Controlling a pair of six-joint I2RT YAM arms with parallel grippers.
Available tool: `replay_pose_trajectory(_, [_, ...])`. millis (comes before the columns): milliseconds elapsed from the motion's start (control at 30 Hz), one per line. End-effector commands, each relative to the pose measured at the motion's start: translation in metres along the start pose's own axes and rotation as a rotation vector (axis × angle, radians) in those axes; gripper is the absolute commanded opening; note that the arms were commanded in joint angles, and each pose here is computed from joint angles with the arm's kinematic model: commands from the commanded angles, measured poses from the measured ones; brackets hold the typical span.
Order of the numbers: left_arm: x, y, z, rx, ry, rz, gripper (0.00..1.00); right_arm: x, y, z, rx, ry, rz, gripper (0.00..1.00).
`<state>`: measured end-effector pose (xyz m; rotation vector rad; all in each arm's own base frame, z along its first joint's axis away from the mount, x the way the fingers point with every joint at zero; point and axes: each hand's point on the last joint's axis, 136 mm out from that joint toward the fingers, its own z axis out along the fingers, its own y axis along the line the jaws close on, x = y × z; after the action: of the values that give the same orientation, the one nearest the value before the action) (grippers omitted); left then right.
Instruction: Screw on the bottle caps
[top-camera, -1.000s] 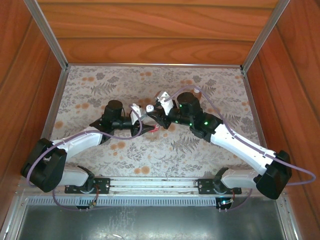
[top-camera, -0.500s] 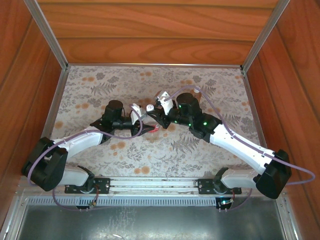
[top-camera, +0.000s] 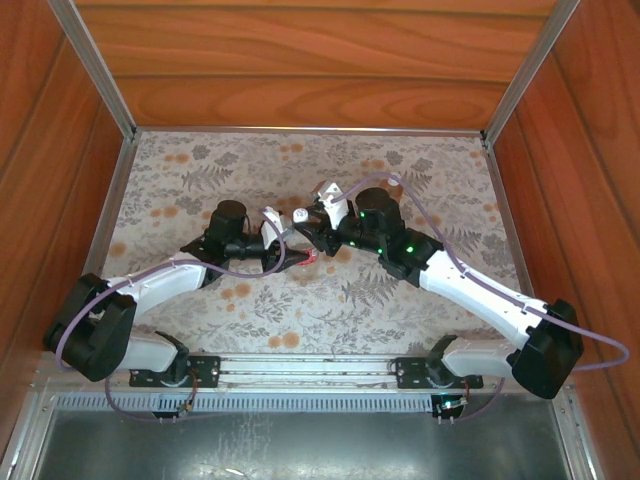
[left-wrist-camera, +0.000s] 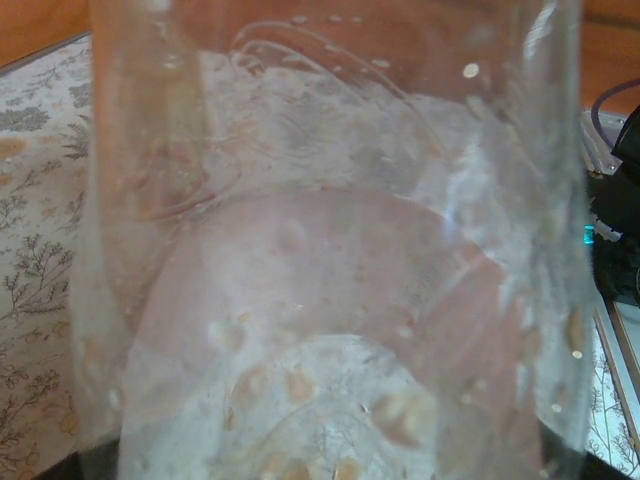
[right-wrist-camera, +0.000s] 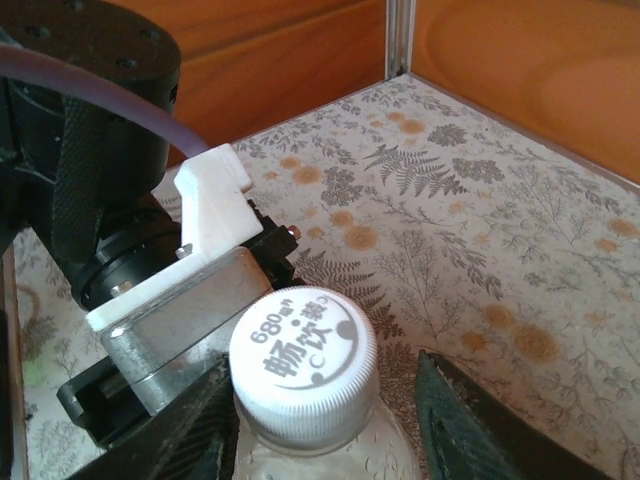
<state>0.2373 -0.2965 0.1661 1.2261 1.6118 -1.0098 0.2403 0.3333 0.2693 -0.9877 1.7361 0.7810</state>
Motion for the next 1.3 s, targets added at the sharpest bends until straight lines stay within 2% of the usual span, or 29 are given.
replay_pose_trajectory(0, [-0.014,-0.008,0.004,0.050,-0.031,0.046,0.55,-0.017,-0.001,0.000,0.002,-0.086,0.032,0.53])
replay_pose_trajectory(67, [-0.015,-0.009,0.003,0.058,-0.035,0.046,0.55,-0.013,0.001,0.003,-0.014,-0.076,0.028,0.53])
replay_pose_trajectory(267, [-0.024,-0.026,-0.001,0.163,-0.069,0.051,0.56,0.000,0.016,0.006,-0.106,0.005,-0.063,0.29])
replay_pose_trajectory(400, [-0.025,-0.023,-0.005,0.147,-0.074,0.048,0.56,0.005,0.015,-0.003,-0.097,0.041,-0.106,0.12])
replay_pose_trajectory(533, [-0.022,-0.018,-0.006,0.122,-0.069,0.043,0.58,0.005,0.012,-0.011,-0.076,0.024,-0.100,0.10])
replay_pose_trajectory(633, [-0.023,-0.014,-0.006,0.098,-0.066,0.042,0.77,0.004,0.010,-0.013,-0.065,0.004,-0.085,0.11])
replay_pose_trajectory(833, [-0.026,-0.010,-0.006,0.084,-0.068,0.038,0.90,0.008,0.009,-0.008,-0.067,0.000,-0.069,0.11])
replay_pose_trajectory(1000, [-0.028,-0.006,-0.009,0.039,-0.069,0.046,1.00,0.009,-0.003,-0.008,0.000,-0.004,-0.079,0.11])
replay_pose_trajectory(1167, [-0.033,0.004,-0.018,-0.071,-0.080,0.069,1.00,0.001,-0.020,-0.006,0.065,-0.047,-0.085,0.12])
replay_pose_trajectory(1267, [-0.037,0.015,-0.029,-0.184,-0.091,0.073,1.00,-0.004,-0.033,-0.001,0.100,-0.077,-0.087,0.12])
